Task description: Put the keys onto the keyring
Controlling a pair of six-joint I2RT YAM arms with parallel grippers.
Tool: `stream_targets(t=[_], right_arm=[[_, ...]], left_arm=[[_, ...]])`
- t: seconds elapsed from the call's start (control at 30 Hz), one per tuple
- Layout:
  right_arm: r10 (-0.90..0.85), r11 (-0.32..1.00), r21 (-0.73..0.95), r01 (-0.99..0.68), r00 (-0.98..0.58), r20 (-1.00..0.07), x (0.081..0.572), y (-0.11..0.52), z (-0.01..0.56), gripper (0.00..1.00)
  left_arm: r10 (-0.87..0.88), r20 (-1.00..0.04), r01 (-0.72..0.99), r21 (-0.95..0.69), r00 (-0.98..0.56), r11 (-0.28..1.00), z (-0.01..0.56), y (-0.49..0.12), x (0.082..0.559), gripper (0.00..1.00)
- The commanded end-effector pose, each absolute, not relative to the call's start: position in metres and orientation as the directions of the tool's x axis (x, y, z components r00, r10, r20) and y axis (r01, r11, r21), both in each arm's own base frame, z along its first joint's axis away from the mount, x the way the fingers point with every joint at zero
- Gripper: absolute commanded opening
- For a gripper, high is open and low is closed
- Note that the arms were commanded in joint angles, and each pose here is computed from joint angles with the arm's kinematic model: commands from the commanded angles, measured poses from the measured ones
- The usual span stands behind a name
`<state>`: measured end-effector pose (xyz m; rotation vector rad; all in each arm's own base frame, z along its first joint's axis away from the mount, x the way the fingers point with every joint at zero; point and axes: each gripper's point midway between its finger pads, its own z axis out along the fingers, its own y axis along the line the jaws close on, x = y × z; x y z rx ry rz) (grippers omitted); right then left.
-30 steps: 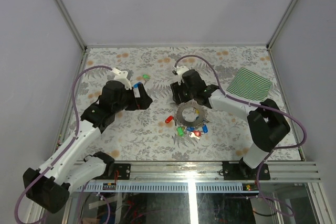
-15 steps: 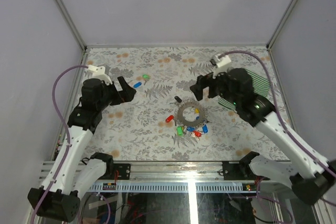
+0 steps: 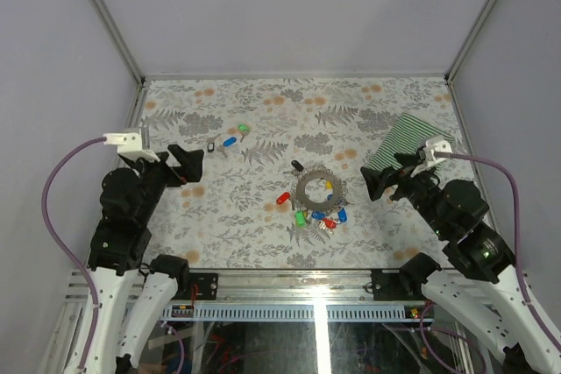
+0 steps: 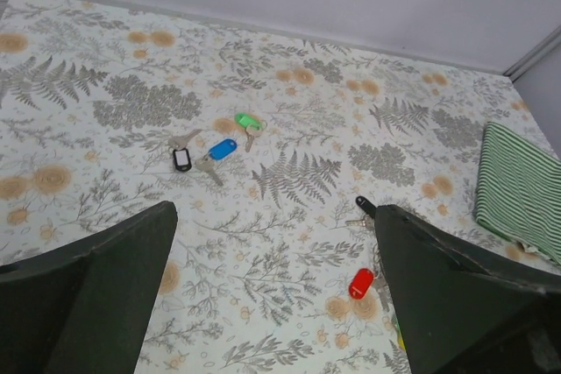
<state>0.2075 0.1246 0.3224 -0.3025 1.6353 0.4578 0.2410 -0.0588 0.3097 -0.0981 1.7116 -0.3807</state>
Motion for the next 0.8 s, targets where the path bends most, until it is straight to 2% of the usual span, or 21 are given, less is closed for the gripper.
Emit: stream_targets(t=[0.0,0.2,0.77], right_arm=[[0.118,0.91,0.148,-0.388,-0.1,-0.988,0.208,0.111,0.304,0.99],[0.139,0.917,0.183,-0.354,-0.146,-0.98,0.212,0.11,0.274,0.99],[0.127,0.932,0.171,-0.32,-0.154,-0.98,0.215,0.105,0.273,0.99]], left_arm=[[-0.291,-0.94,0.081,-0.309,-0.18,0.948,0.281,-0.047,0.236,1.0],[-0.314,-0.936,0.072,-0.328,-0.158,0.942,0.274,-0.045,0.234,1.0],[-0.347,-0.922,0.006,-0.353,-0.17,0.936,0.262,-0.038,0.242,1.0]])
